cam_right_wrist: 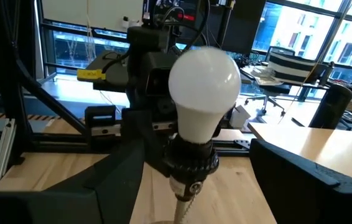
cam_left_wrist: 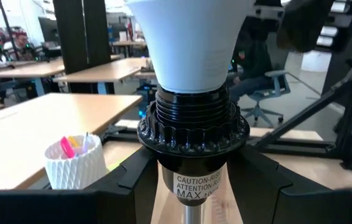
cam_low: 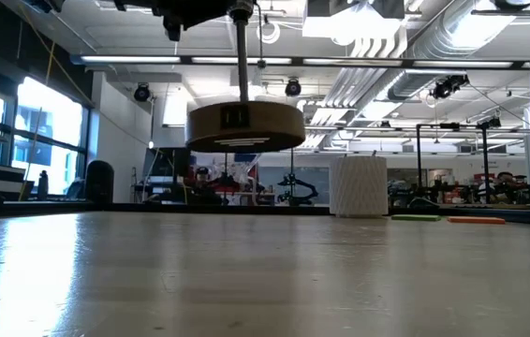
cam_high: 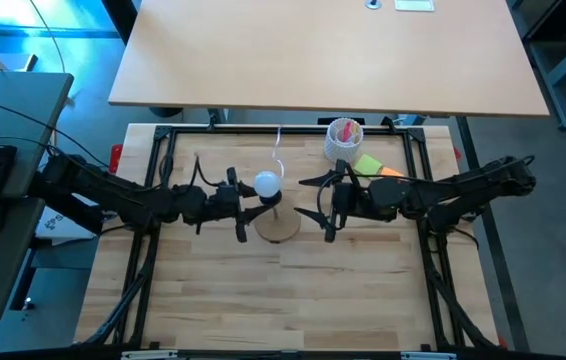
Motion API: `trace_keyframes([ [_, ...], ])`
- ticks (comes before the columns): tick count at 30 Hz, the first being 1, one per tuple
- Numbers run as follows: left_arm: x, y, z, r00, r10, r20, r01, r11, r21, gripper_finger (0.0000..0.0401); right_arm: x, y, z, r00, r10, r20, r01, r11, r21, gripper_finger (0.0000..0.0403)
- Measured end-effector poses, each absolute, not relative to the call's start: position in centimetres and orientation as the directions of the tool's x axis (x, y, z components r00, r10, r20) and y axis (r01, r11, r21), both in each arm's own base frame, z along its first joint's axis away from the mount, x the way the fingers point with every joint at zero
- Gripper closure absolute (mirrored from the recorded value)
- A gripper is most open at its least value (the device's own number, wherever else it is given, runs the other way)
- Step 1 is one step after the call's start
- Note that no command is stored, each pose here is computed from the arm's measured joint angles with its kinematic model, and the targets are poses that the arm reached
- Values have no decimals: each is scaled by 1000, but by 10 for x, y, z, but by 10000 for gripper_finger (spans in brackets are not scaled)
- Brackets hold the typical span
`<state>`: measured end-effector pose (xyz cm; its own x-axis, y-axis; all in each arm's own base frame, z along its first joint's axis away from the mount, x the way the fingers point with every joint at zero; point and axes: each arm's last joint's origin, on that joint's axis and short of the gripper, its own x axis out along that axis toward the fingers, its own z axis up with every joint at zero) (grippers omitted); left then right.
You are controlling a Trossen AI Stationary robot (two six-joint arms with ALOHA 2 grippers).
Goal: Screw lightbulb
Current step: Insert the light bulb into the lamp
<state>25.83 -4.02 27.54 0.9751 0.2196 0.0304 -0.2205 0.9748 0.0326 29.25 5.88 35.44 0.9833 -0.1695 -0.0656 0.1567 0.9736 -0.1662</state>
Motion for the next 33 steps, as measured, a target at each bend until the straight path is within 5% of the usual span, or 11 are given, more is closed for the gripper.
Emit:
trace_keyframes([
  [18,258,-42,278,975,215,58,-217,976,33,242,293,59,357,986,-165,-37,158,977,-144,114],
  [25,258,-43,271,983,181,-15,-181,983,34,242,293,61,371,991,-97,93,83,986,141,114],
  [33,260,-44,256,983,121,-140,-112,991,75,242,291,58,381,973,-131,190,98,980,173,114],
])
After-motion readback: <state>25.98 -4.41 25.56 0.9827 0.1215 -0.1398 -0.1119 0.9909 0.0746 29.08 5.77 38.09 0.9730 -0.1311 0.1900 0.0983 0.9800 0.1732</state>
